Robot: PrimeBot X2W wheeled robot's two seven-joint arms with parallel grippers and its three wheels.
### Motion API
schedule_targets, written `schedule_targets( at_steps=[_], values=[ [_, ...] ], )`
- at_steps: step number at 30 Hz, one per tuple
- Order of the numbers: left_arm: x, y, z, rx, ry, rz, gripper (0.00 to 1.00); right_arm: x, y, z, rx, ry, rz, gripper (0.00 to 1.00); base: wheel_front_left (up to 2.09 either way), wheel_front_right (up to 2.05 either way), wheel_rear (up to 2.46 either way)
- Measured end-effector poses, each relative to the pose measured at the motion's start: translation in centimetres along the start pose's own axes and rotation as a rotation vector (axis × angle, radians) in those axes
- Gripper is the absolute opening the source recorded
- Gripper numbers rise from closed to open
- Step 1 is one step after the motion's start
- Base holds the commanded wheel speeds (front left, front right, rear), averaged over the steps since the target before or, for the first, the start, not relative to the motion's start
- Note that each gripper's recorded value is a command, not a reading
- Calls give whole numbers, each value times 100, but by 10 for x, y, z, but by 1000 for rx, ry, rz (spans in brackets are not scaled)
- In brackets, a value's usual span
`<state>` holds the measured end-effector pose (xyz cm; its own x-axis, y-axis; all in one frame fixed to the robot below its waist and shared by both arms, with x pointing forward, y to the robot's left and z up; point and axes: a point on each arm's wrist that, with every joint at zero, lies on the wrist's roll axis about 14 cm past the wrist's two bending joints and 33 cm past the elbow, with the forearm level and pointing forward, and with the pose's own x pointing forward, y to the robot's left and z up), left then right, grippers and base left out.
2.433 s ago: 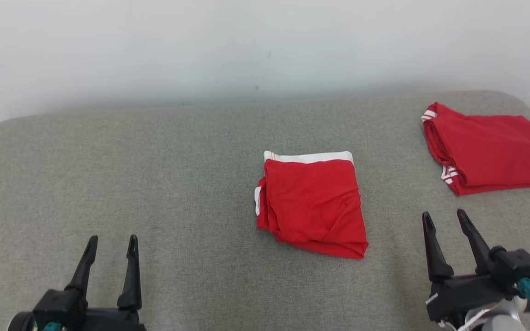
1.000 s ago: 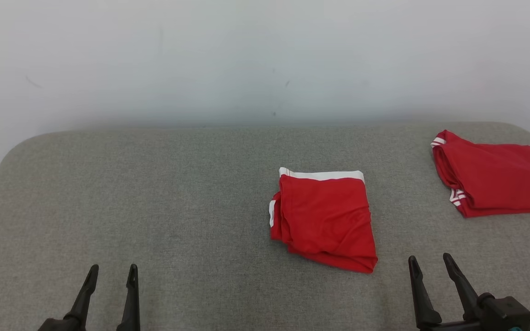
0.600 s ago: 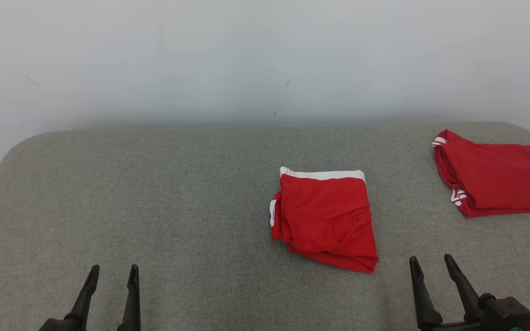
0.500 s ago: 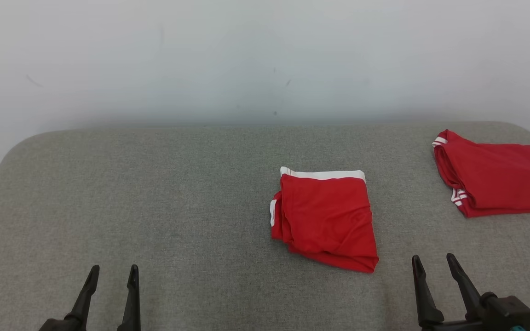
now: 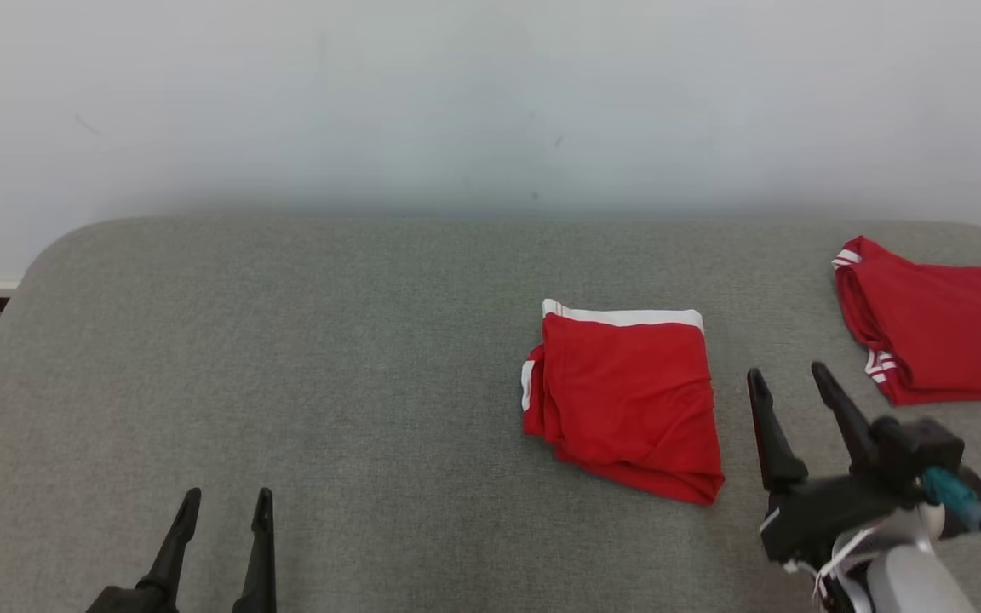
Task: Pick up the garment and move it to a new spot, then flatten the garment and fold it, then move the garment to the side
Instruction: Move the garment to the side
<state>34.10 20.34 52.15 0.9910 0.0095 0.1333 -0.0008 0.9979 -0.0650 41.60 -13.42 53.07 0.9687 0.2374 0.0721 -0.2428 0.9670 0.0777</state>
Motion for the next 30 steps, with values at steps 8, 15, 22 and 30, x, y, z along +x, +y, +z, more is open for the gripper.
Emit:
schedule_targets(
  at_steps=[8, 15, 22, 30],
  values=[
    [3, 2, -10, -21, 31, 20, 100, 47, -9, -13, -31, 108, 18, 100, 0, 0, 0],
    [10, 9, -17, -24, 51, 44, 100, 74, -13, -56, -39, 266, 25, 100, 0, 0, 0],
    [16, 16, -25, -24, 75, 68, 100, 83, -8, -106, -10, 404, 34, 100, 0, 0, 0],
    [19, 22, -35, -19, 105, 86, 100, 75, 2, -150, 28, 520, 42, 100, 0, 0, 0]
  ],
)
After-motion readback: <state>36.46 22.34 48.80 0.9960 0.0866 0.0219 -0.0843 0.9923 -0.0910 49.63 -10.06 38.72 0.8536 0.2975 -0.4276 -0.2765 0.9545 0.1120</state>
